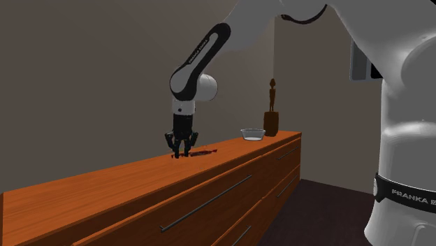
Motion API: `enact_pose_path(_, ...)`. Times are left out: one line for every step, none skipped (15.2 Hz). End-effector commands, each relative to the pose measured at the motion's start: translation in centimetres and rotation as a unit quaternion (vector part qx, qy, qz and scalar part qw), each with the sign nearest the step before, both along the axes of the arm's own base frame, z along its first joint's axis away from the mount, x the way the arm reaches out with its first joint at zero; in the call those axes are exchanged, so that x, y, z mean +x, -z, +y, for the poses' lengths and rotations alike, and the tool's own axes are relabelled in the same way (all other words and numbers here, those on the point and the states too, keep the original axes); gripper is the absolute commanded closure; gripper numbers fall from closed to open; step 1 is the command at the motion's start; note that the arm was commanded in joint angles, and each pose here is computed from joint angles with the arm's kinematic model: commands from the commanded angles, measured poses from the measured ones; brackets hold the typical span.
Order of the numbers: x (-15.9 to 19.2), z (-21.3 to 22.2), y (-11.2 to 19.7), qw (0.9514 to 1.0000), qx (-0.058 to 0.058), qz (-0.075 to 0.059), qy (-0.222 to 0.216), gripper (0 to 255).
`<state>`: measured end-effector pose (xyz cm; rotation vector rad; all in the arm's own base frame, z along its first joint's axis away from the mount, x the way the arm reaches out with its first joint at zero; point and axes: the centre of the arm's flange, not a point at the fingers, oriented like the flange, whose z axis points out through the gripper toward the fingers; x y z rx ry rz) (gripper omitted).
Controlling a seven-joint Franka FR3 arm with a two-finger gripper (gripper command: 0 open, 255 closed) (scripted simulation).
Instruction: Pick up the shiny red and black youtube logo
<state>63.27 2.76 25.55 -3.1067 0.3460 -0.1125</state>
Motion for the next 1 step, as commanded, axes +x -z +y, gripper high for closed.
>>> enact_pose_path(-0.04, -0.03, -0.33, 1.0000, 0.000, 0.000, 0.000, 255)
